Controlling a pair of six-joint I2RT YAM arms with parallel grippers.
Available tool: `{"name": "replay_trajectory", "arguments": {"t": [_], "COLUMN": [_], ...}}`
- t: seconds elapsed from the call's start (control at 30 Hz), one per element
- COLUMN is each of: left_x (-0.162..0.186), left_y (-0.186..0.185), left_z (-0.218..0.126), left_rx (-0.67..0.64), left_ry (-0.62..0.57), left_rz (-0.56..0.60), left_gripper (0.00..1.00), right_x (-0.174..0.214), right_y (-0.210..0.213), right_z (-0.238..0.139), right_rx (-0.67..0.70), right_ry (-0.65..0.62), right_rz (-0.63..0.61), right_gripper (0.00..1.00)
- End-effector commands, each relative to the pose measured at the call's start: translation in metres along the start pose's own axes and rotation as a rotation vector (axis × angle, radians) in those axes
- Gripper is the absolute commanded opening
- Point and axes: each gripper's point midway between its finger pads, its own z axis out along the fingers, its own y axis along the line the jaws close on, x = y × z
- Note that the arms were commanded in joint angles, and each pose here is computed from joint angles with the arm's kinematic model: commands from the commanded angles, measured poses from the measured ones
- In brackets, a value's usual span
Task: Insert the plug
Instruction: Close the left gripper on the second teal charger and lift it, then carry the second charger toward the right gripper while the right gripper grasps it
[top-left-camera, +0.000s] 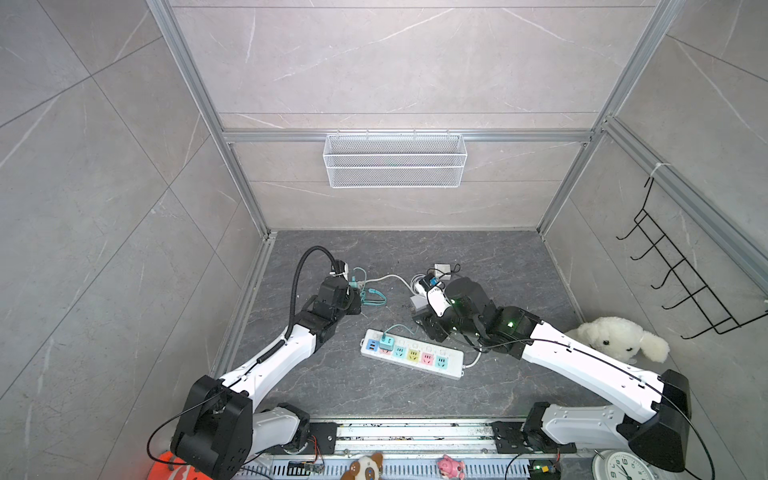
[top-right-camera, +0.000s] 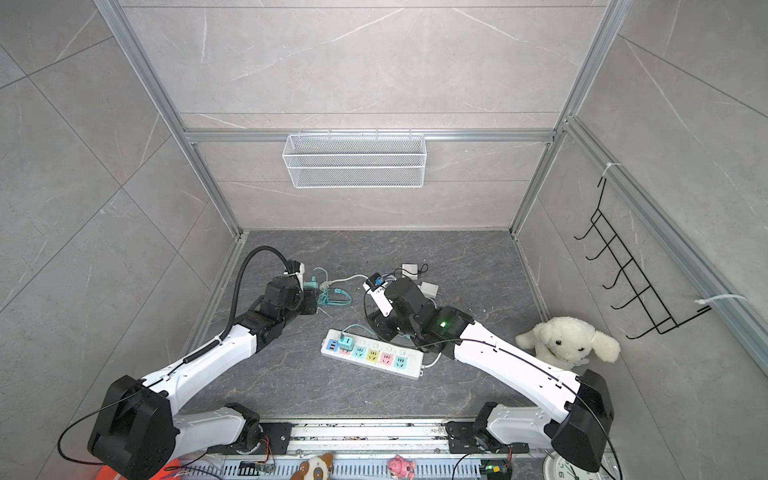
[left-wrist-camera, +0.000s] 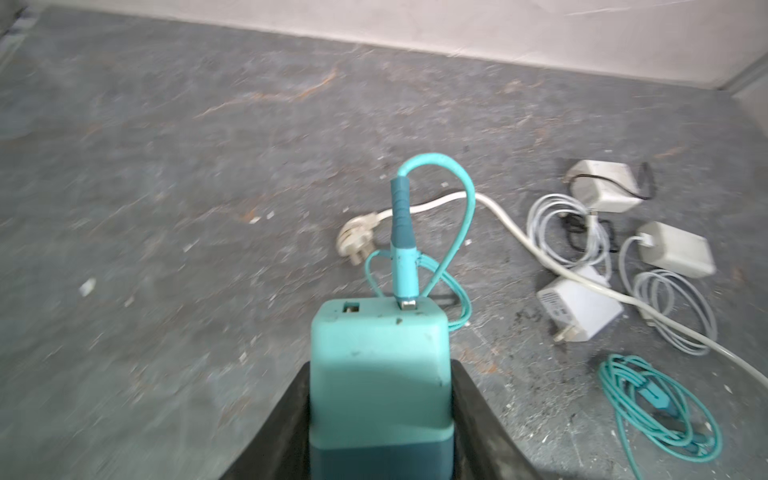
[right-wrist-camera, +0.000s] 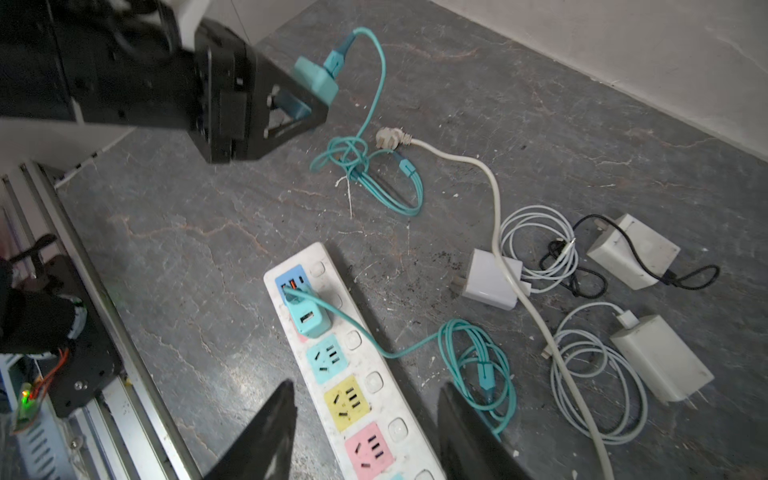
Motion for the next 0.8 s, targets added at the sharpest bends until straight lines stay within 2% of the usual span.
{"name": "replay_trajectory", "arguments": {"t": [0.0, 0.23, 0.4, 0.77], "left_x": [-0.038, -0.05, -0.043, -0.031], "left_y": [-0.043, -0.105, -0.141, -0.185], "left_z": [0.002, -0.005, -0.005, -0.01], "left_rx": [0.211, 0.422, 0.518, 0.615], "left_ry": [-0.171, -0.298, -0.33, -0.367], "left_rz": [0.09, 0.268, 0.381, 0.471], "left_gripper": [0.31, 0.31, 0.31, 0.3], "right_x": [-0.01, -0.023, -0.028, -0.026], "right_y": [0.003, 0.0, -0.007, -0.043], "right_z": [0.009, 0.016, 0.015, 0.022], "right_rx": [-0.062, -0.151, -0.168, -0.136], "right_ry": [0.014, -0.005, -0.015, -0.023], "right_rz": [0.101, 0.188, 0.225, 0.346], "right_gripper": [0.56, 0.52, 0.5, 0.44]}}
